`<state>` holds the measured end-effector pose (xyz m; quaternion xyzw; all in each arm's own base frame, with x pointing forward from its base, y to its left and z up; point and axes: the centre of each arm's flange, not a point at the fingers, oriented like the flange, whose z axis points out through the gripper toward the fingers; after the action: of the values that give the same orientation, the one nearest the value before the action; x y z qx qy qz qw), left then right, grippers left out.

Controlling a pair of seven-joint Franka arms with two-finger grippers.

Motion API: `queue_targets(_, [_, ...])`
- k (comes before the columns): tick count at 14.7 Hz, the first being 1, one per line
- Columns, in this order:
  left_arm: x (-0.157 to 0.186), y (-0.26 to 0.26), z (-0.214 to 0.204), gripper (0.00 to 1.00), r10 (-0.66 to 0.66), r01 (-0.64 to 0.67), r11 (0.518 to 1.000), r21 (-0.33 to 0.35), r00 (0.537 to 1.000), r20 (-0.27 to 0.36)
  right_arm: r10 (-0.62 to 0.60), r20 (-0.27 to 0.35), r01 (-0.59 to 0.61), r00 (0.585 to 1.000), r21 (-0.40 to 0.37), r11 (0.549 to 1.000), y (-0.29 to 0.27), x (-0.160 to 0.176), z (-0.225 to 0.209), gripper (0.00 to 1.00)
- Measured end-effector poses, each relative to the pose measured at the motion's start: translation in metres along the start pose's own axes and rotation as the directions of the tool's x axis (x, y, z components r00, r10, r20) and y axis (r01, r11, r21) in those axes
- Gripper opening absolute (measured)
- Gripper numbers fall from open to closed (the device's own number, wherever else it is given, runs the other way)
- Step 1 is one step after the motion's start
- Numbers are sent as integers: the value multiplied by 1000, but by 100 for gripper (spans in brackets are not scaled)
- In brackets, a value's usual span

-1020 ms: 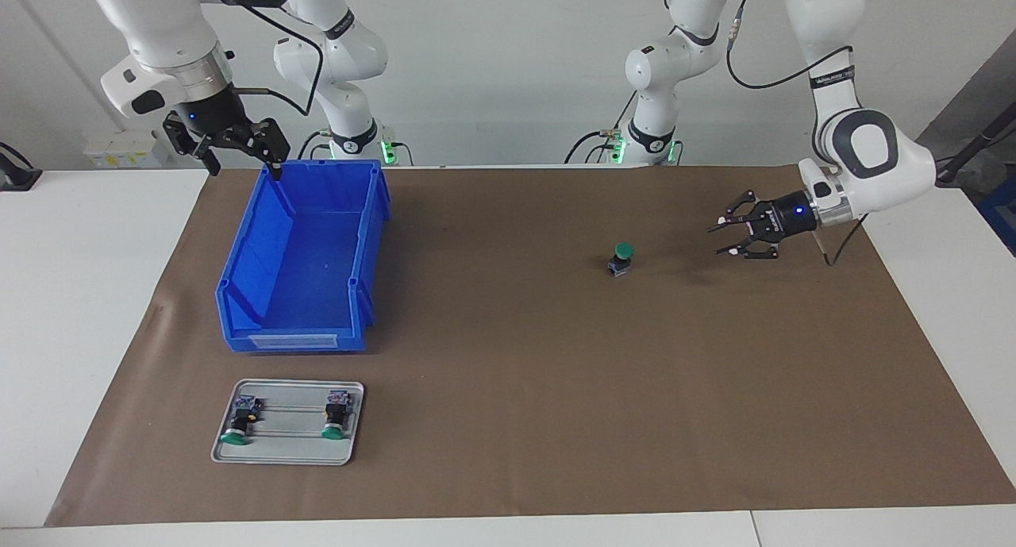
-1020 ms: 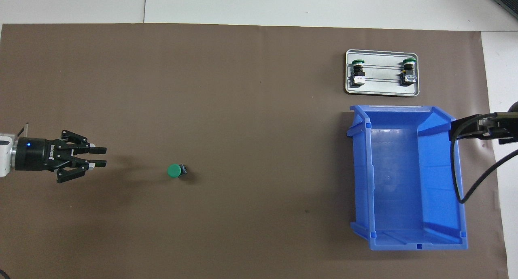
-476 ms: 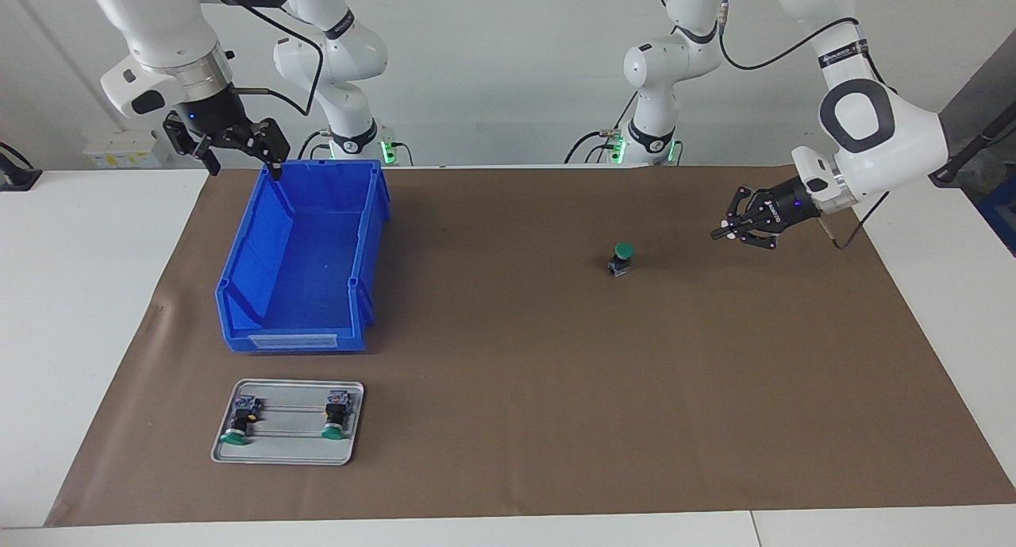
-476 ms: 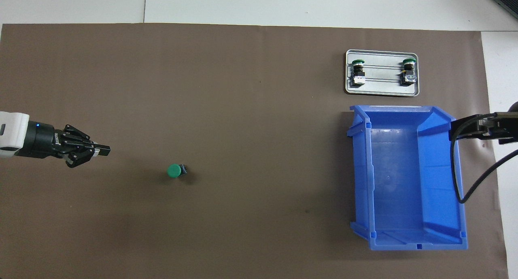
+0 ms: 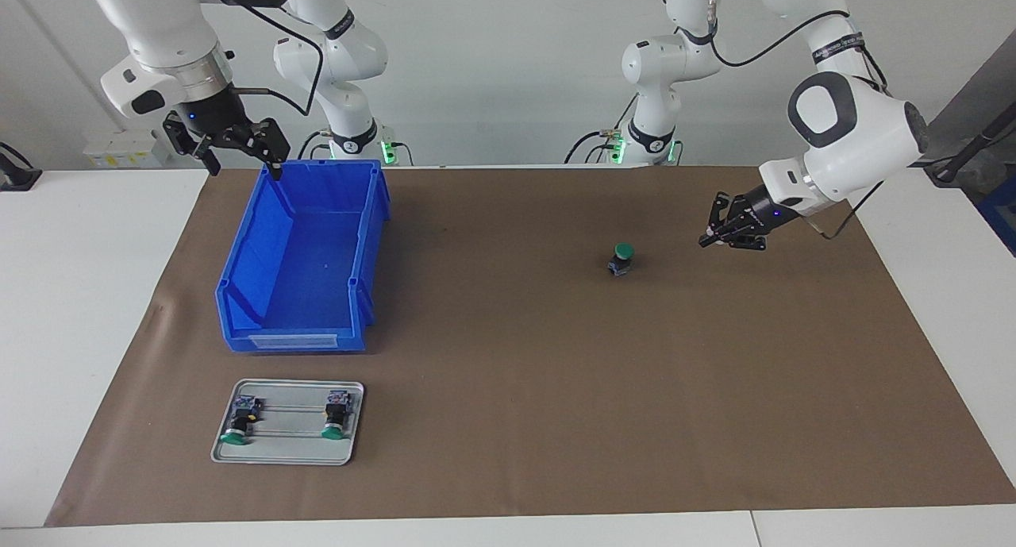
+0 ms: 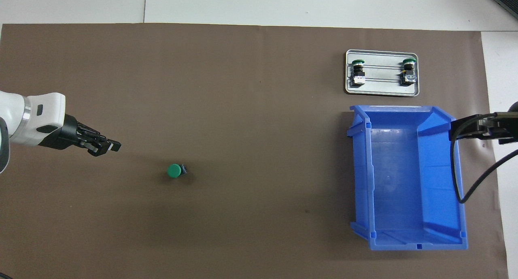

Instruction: Place and press button with both arms

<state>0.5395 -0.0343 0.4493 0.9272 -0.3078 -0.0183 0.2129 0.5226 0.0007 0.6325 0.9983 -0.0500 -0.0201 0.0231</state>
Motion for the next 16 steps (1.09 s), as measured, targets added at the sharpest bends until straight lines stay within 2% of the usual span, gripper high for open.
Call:
queue_targets(4, [35,55,26,1,-23,4,990,141,992,127,0,0,0,1000,0,1000,0,0,0,100])
queue_targets(6, [49,84,43,1,-62,23,974,223,984,167,0,0,0,1000,0,1000,0,0,0,100])
queue_targets(10, [53,119,93,1,-108,61,949,309,984,140,0,0,0,1000,0,1000,0,0,0,100])
queue_targets(16, [27,124,145,1,-124,86,937,340,988,93,0,0,0,1000,0,1000,0,0,0,100])
